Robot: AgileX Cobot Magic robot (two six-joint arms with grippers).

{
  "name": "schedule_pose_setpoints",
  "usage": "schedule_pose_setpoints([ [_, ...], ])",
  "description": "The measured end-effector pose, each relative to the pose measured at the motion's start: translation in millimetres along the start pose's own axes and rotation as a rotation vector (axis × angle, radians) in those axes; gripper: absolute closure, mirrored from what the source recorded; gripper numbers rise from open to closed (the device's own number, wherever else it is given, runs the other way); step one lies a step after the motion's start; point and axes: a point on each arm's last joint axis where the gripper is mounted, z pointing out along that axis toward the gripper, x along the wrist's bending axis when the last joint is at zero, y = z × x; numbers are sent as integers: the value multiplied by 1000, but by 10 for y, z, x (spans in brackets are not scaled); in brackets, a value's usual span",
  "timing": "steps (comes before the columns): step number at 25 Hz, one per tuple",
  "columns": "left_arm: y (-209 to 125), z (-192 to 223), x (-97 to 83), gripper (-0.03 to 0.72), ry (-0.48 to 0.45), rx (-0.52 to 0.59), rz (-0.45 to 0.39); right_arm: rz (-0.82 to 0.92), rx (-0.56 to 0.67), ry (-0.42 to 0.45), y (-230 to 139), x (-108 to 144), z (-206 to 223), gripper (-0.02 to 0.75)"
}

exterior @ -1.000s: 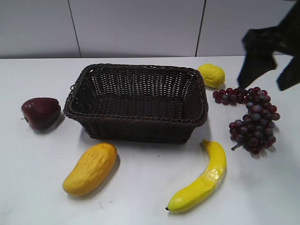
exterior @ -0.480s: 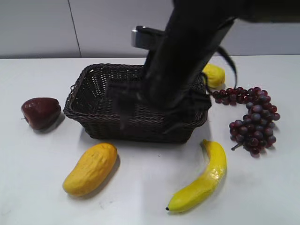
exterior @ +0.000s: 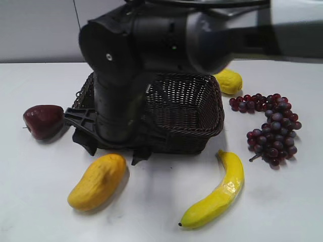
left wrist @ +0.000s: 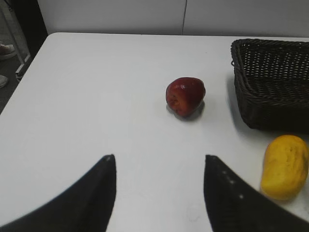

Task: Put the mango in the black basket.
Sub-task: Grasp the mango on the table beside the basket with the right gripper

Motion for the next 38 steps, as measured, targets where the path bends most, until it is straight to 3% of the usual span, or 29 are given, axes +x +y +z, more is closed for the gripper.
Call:
schedule_pose_setpoints([
  [8, 0, 0, 0, 249, 0, 0, 0, 103, 47, 10, -8, 352, 229, 60],
  [14, 0, 0, 0, 249, 0, 0, 0, 129, 61, -110, -16, 275, 365, 57],
  [32, 0, 0, 0, 249, 0, 0, 0, 165, 105, -143, -64, 245, 794, 71],
  [38, 0, 0, 0, 249, 0, 0, 1, 171, 113, -142, -73, 245, 833, 115],
])
